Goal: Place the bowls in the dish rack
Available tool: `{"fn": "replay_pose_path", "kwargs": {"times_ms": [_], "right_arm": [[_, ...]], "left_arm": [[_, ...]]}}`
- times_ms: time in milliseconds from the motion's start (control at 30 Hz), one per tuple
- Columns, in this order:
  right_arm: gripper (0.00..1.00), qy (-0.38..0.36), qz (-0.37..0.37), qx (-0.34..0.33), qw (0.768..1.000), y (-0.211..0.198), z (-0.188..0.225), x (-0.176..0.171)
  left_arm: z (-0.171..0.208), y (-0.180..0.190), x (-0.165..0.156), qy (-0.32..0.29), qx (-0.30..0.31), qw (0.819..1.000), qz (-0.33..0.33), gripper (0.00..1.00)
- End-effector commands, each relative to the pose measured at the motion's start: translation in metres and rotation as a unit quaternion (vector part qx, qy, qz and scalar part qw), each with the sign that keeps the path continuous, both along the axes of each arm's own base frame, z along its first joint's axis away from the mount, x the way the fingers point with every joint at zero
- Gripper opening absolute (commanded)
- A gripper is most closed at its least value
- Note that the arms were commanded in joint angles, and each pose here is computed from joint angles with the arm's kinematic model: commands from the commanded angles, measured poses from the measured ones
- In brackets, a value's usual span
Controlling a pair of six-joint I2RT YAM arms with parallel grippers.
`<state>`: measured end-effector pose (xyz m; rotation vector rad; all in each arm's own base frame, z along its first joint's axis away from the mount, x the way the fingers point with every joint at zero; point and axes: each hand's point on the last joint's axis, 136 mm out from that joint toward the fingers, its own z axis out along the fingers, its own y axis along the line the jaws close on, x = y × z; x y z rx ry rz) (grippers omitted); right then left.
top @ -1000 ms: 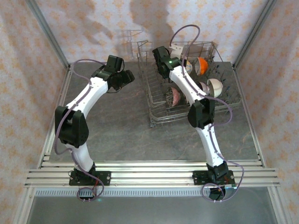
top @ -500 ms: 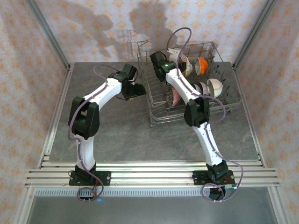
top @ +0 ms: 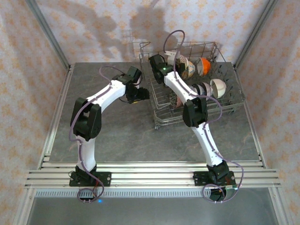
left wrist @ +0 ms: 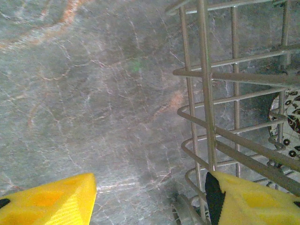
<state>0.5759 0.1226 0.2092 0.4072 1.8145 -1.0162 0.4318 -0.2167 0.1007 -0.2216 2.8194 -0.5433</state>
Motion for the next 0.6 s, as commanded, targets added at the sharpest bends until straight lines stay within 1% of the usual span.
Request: {"fn": "replay_pose_path", "kwargs": {"times_ms": [0,133,200,333,400,433,567], "right_arm": [[0.01,-0.04,-0.024,-0.013,0.999,-0.001,0.016,-0.001],[0.02,-0.034,-0.019,-0.012,0.999,0.001,0.008,0.002],[0.08,-0.03,-0.017,-0.013,0.999,0.003,0.004,0.002],[0.12,-0.019,-0.007,-0.001,1.0,0.005,-0.004,0.003],[0.27,-0.013,0.002,0.01,1.0,0.007,-0.005,0.002],[0.3,-0.009,0.007,0.015,1.0,0.008,-0.006,0.003],[0.46,0.002,0.031,0.05,0.998,0.014,-0.002,0.003]], "left_arm": [[0.014,-0.033,-0.02,-0.003,-0.035,0.998,-0.059,0.63],[0.02,-0.027,-0.021,-0.01,-0.023,0.998,-0.057,0.63],[0.021,-0.023,-0.022,-0.01,-0.014,0.998,-0.053,0.63],[0.027,-0.013,-0.023,-0.022,-0.002,0.999,-0.037,0.63],[0.025,-0.007,-0.023,-0.023,0.006,0.999,-0.027,0.63],[0.039,-0.003,-0.023,-0.04,0.003,0.999,-0.022,0.63],[0.056,0.013,-0.022,-0.065,0.018,0.998,0.002,0.64]]}}
